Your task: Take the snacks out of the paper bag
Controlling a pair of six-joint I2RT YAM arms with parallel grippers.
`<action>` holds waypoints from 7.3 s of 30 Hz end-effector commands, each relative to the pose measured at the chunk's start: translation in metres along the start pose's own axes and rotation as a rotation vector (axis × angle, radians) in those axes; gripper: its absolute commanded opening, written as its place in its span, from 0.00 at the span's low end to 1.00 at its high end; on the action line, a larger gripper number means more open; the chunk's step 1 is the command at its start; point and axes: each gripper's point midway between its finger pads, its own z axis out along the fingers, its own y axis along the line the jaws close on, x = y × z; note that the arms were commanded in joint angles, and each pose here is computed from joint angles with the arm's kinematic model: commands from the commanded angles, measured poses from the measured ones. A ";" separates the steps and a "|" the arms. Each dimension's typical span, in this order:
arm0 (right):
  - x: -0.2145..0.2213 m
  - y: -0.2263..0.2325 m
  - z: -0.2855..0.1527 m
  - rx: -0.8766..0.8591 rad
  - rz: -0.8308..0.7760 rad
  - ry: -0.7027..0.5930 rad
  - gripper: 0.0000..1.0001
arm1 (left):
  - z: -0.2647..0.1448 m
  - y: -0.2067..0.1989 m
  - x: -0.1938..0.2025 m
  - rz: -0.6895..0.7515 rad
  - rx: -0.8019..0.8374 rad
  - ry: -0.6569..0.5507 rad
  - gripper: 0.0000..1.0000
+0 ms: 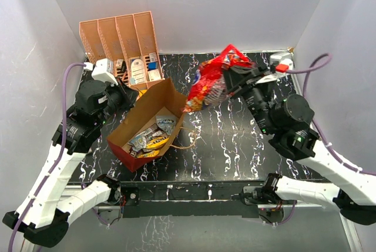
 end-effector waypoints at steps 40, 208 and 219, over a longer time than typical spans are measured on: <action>0.211 -0.403 -0.004 1.204 0.270 0.538 0.08 | -0.012 -0.037 -0.026 0.078 0.171 -0.042 0.00; 0.417 0.110 -0.010 -0.339 -0.265 0.462 0.22 | -0.071 -0.100 0.024 0.004 0.765 -0.061 0.00; 0.378 0.111 -0.056 -0.448 -0.143 0.569 0.13 | -0.066 -0.095 0.017 0.006 0.716 -0.091 0.00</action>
